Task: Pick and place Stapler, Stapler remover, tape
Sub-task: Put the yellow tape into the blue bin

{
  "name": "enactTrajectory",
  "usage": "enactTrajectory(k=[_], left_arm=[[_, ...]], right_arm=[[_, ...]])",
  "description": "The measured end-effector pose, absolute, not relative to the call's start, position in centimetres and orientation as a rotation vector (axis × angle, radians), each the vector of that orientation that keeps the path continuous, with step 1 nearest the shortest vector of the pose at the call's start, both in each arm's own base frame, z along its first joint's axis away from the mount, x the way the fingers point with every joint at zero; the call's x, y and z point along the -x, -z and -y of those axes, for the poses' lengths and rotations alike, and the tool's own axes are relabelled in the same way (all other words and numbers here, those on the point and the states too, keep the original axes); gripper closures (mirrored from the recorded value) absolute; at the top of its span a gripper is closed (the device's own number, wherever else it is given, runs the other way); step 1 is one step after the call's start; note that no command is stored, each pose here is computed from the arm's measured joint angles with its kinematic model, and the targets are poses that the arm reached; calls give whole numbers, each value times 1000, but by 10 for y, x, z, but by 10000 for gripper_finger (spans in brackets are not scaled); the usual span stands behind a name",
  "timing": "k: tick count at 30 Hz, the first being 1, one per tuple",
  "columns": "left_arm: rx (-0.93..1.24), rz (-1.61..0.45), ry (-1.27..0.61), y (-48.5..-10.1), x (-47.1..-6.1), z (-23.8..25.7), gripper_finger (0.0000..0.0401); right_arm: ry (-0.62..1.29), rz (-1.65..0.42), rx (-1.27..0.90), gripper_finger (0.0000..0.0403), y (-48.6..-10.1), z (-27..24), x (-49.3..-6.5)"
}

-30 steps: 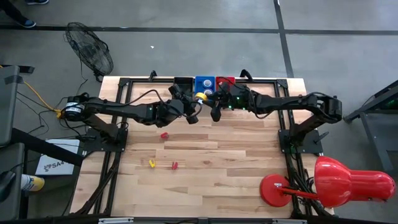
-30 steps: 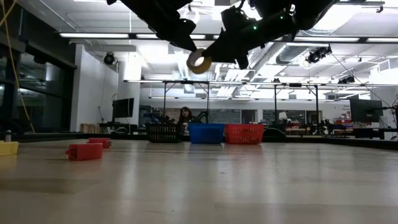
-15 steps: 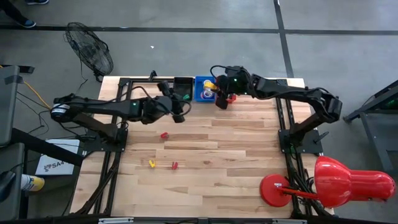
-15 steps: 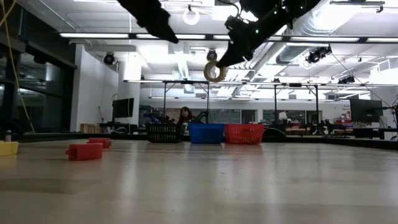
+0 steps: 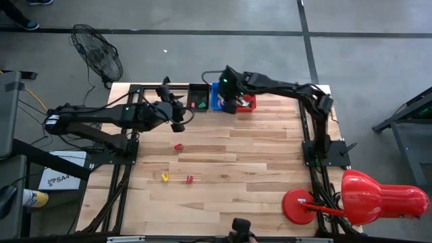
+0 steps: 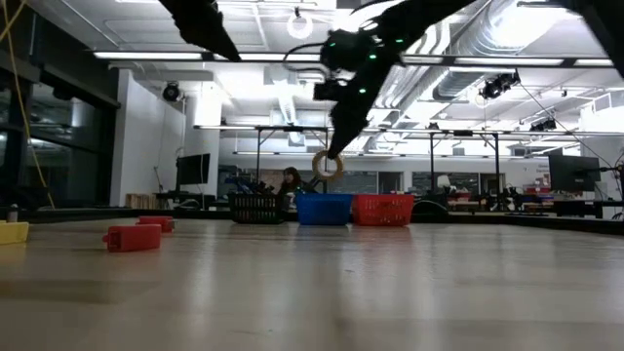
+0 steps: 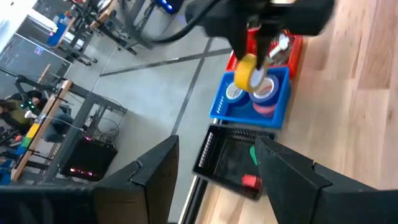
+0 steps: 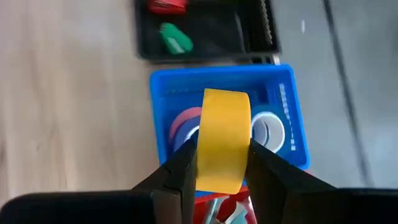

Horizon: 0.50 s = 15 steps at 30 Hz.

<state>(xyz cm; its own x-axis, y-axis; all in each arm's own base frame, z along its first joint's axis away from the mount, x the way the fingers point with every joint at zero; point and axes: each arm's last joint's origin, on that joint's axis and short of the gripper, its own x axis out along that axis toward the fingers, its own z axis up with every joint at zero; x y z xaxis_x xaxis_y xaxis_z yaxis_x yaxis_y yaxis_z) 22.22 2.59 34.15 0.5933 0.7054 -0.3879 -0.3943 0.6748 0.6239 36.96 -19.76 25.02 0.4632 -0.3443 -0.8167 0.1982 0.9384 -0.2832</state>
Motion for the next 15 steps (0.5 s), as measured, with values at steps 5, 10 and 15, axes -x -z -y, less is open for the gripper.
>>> enactTrajectory(k=[5,10,15], left_arm=[[-487,-680,-667,-342,-215,-26,195],[-490,-716,-659,-339,-213,-25,195],[-498,-737,-656,-337,-212,-25,195]], right_arm=[[549,-1005,-210,304,-264,229,-389],[640,-919,-669,304,-255,258,-396],[721,-903,-796,304,-240,262,-399]])
